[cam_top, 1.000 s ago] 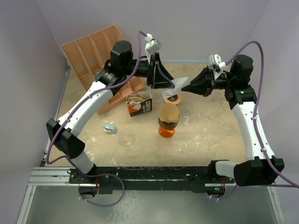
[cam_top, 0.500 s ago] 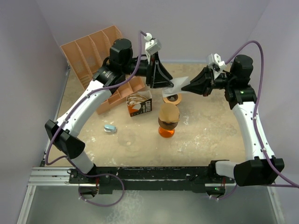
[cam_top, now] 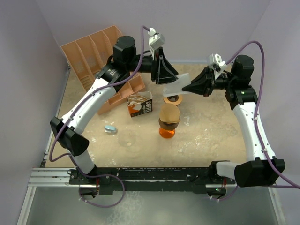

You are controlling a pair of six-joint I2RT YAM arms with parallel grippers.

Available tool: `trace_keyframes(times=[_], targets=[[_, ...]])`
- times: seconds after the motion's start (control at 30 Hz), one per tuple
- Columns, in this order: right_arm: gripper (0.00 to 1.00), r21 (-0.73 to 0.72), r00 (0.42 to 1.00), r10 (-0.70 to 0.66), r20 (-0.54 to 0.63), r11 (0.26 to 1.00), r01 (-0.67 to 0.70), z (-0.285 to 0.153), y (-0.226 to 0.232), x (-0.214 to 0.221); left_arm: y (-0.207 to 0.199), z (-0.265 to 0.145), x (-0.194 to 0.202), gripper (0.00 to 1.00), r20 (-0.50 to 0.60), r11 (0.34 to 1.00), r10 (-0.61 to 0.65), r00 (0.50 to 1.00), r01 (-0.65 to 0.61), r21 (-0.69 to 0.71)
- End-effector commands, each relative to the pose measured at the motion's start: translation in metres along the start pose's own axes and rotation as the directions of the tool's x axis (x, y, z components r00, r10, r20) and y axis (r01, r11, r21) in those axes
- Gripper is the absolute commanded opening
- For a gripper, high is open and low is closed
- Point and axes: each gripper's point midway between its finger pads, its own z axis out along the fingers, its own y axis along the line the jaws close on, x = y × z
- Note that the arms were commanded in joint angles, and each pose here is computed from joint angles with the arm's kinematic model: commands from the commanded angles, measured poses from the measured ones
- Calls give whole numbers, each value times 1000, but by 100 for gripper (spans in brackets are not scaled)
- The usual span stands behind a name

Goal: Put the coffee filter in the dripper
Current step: Pick up the coffee filter from the center of the board.

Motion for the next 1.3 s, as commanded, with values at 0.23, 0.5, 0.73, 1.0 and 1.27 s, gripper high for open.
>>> trace_keyframes(times=[0.23, 0.5, 0.73, 1.0, 1.27], targets=[[0, 4, 999, -38, 3, 999, 38, 1, 4, -8, -19, 6, -3, 42, -27, 994, 105, 994, -104, 42], [0, 29, 1000, -17, -4, 999, 17, 0, 0, -1, -17, 17, 1, 26, -65, 988, 152, 986, -151, 22], [0, 42, 1000, -11, -14, 999, 11, 0, -4, 4, -12, 16, 3, 17, -83, 986, 167, 982, -168, -5], [0, 63, 1000, 3, -22, 998, -2, 0, -10, 8, -12, 15, 9, 0, -106, 984, 178, 978, -179, -4], [2, 142, 999, 39, -33, 989, -34, -2, -23, 13, -13, 21, 11, 0, -71, 994, 107, 992, -107, 11]])
